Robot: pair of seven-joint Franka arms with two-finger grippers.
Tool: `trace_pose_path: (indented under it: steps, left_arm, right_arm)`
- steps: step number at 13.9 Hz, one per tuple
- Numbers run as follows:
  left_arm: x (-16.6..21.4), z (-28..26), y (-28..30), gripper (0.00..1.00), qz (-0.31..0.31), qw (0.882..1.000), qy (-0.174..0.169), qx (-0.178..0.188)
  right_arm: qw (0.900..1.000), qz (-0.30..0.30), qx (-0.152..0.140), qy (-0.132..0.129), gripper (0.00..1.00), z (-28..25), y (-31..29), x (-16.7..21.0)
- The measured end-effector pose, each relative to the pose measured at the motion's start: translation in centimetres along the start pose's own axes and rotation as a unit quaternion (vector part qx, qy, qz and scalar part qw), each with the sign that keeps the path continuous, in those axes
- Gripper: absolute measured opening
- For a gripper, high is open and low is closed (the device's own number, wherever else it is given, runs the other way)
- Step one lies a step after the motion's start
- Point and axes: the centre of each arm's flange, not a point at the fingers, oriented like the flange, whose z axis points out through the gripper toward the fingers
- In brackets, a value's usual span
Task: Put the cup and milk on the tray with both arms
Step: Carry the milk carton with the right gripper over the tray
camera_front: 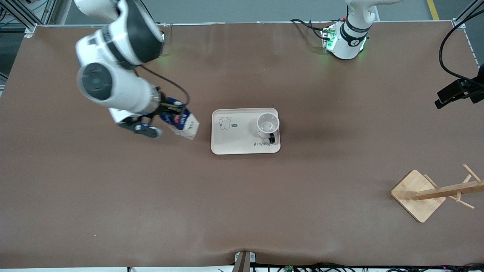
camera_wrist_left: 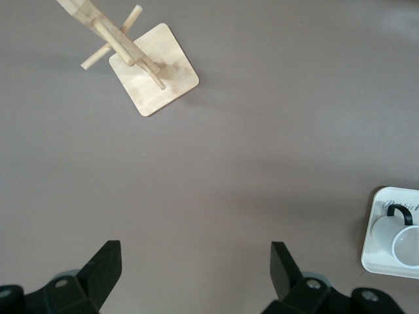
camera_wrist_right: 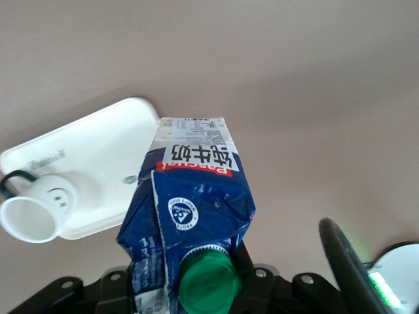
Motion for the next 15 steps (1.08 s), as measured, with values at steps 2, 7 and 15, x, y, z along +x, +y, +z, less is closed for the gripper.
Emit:
trace_pose_path:
  steps: [2,7,15]
  left_arm:
    - [0.0,0.2,-0.1,1.00,0.004,1.000,-0.002,0.000]
    - [-0.5,0.4,1.7,1.00,0.023,1.000,-0.013,0.001]
    - [-0.4,0.4,1.2,1.00,0.019,1.000,-0.015,0.001]
  right_arm:
    - [1.000,-0.015,-0.009,0.009,0.51,1.7,-4.8,-1.6]
    - [0.998,-0.043,-0.034,0.006,0.51,7.3,-10.5,-1.4]
    - [0.989,-0.135,-0.056,-0.002,0.51,10.3,-12.6,-2.6]
